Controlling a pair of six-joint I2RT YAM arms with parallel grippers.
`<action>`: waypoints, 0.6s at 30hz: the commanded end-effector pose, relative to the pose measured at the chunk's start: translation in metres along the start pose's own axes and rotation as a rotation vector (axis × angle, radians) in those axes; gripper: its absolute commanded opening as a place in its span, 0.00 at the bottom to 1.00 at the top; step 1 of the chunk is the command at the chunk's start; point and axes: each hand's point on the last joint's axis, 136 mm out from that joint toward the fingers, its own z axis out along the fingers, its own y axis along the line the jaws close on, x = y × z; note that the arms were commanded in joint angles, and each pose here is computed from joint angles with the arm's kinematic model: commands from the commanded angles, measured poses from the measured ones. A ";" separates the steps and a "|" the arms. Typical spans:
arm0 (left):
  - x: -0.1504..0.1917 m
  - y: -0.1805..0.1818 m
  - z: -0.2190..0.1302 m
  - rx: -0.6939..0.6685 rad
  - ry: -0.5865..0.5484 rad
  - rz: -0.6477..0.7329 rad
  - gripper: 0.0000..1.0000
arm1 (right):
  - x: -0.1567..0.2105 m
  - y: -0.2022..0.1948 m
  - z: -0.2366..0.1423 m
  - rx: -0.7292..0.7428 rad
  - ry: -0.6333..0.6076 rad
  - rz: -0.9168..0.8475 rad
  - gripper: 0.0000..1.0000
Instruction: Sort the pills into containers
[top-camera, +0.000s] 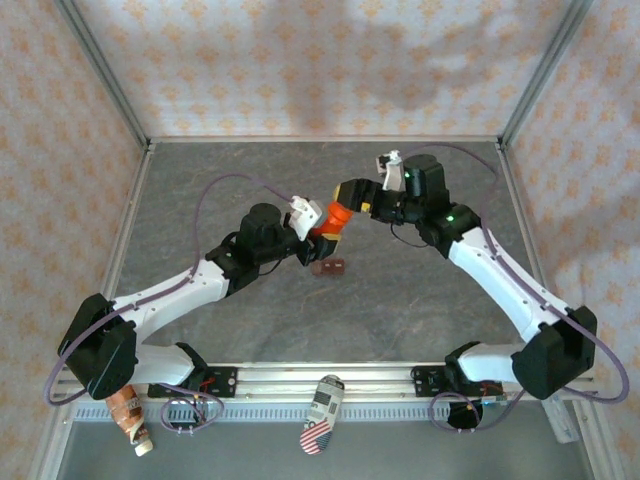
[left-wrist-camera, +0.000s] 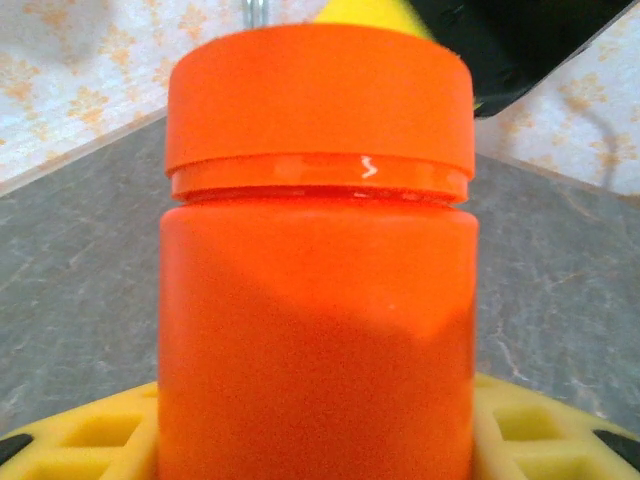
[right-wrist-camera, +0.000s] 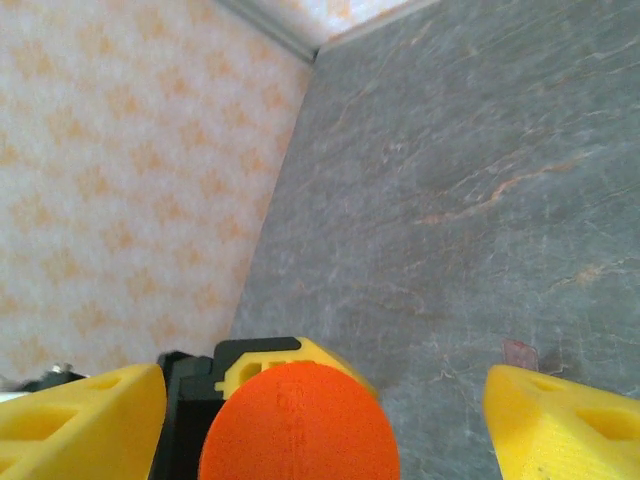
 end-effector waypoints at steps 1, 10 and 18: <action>-0.021 0.008 -0.007 -0.066 -0.056 0.066 0.00 | -0.020 -0.012 -0.023 0.126 -0.134 0.185 0.82; -0.016 0.013 -0.001 -0.080 -0.037 0.081 0.00 | -0.001 -0.005 -0.004 0.209 -0.095 0.195 0.83; -0.014 0.012 0.001 -0.077 -0.033 0.073 0.00 | 0.014 0.006 0.021 0.196 -0.037 0.159 0.78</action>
